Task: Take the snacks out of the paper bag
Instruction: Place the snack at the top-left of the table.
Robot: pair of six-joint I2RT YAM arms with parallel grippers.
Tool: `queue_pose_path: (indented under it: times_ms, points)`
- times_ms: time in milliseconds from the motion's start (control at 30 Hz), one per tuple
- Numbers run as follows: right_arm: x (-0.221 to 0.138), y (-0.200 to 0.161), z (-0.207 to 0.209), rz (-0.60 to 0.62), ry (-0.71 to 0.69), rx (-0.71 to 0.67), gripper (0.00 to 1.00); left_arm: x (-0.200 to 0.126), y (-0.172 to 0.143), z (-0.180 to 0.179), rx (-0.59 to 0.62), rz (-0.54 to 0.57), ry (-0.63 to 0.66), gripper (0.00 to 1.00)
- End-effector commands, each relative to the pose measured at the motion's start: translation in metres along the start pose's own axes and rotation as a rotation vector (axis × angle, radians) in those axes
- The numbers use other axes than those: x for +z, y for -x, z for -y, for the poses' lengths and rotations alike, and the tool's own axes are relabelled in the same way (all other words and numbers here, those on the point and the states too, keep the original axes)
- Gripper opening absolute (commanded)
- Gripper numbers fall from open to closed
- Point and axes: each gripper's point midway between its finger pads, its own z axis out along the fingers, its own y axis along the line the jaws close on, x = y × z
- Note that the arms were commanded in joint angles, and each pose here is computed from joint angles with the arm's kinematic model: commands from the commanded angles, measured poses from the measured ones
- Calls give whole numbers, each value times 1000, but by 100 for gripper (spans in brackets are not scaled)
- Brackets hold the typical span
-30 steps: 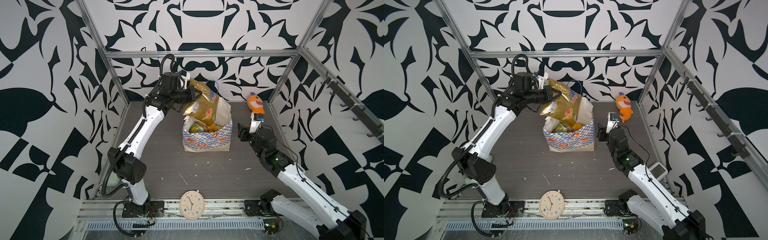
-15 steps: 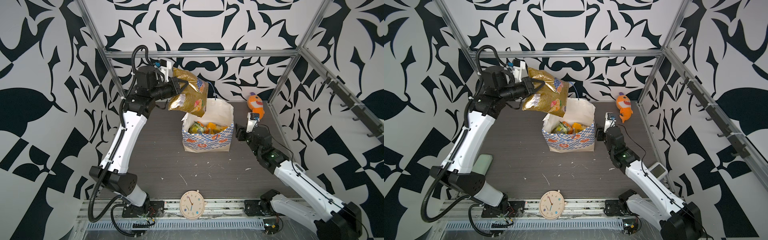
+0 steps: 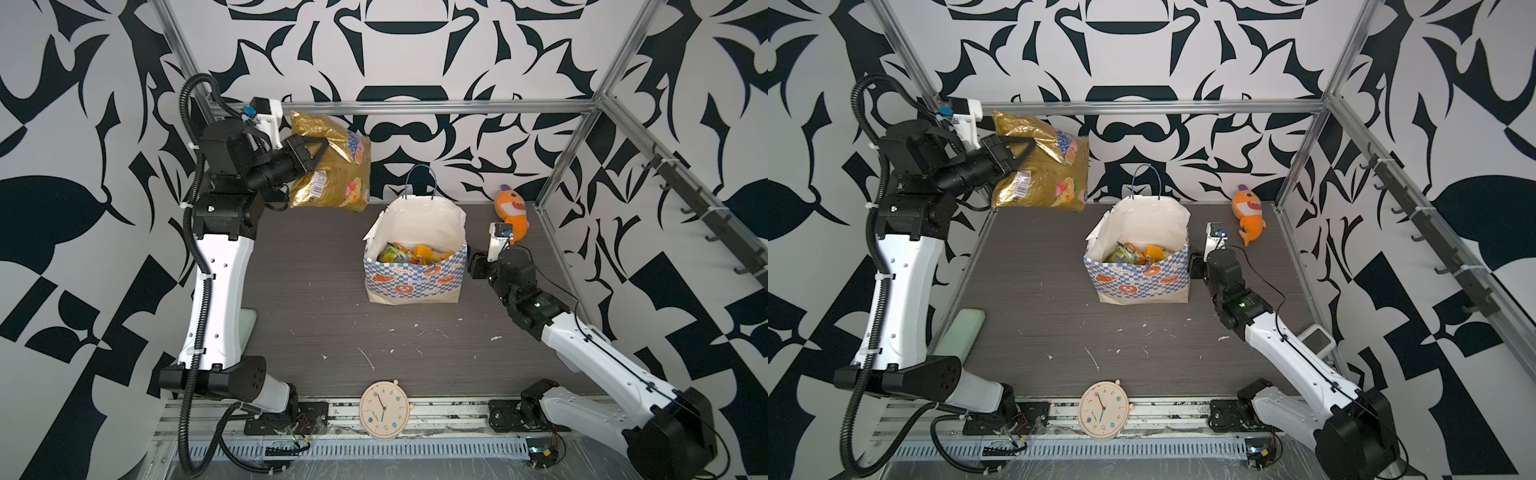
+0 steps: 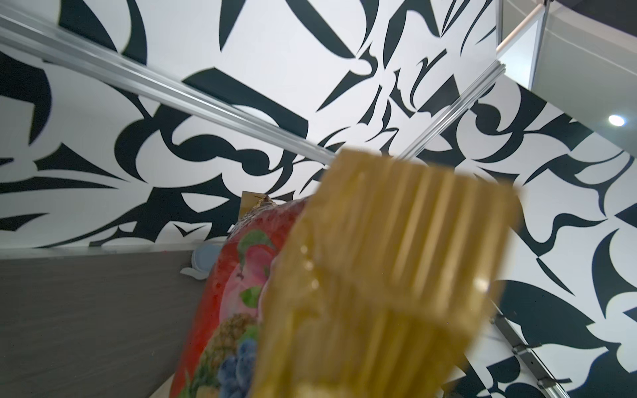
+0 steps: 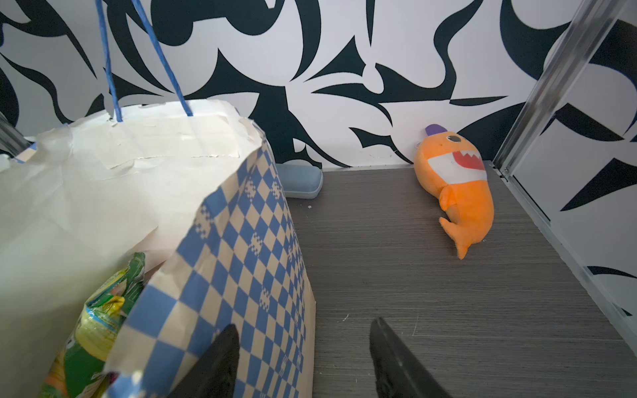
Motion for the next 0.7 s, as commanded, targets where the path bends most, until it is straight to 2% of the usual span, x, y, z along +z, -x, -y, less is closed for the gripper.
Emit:
queue_pose_path:
  times_ms: [0, 100, 267, 467, 667]
  points:
    - [-6, 33, -7, 86, 21, 36, 64, -23, 35, 59, 138, 114, -172, 0]
    - [-7, 34, -5, 90, 10, 33, 64, -21, 44, 33, 127, 120, -125, 0]
    - [-7, 34, -3, 87, -1, 22, 64, -3, 39, -54, 74, 69, 54, 0]
    - [-7, 27, 0, 71, -12, 15, 63, 36, 0, -144, -6, -58, 58, 0]
    - [-12, 20, 6, 59, -31, 12, 63, 65, -53, -239, -80, -154, 180, 0]
